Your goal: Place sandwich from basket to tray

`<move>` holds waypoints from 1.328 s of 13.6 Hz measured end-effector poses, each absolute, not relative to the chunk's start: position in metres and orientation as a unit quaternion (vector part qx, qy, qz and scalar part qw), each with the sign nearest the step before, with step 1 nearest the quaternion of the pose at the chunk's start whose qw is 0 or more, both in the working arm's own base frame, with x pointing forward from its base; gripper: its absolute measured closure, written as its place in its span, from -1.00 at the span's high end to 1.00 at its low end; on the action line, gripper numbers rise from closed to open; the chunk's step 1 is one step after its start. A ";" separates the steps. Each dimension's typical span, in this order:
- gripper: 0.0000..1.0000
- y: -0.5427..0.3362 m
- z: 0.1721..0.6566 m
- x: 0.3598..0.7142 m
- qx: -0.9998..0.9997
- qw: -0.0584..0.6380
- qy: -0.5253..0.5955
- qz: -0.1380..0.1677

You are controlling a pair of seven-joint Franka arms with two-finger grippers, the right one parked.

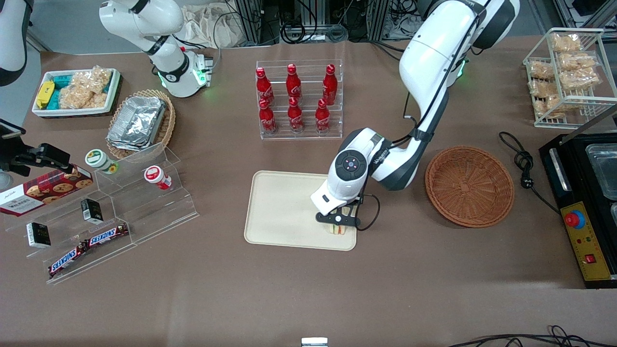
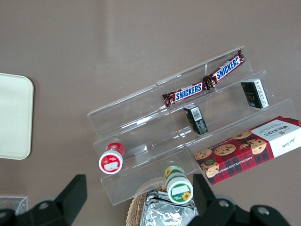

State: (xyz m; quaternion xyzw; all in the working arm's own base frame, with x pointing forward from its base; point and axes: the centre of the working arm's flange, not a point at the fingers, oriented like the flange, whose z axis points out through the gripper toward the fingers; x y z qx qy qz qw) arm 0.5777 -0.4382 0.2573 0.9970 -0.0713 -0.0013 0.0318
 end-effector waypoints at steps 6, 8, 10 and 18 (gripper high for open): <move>0.99 -0.407 0.340 0.589 0.999 0.017 -0.052 -0.001; 0.99 -0.374 0.380 0.601 0.999 0.013 -0.030 0.002; 0.99 -0.338 0.418 0.604 1.000 -0.002 -0.007 -0.014; 0.99 -0.143 0.511 0.580 0.991 -0.035 0.123 -0.041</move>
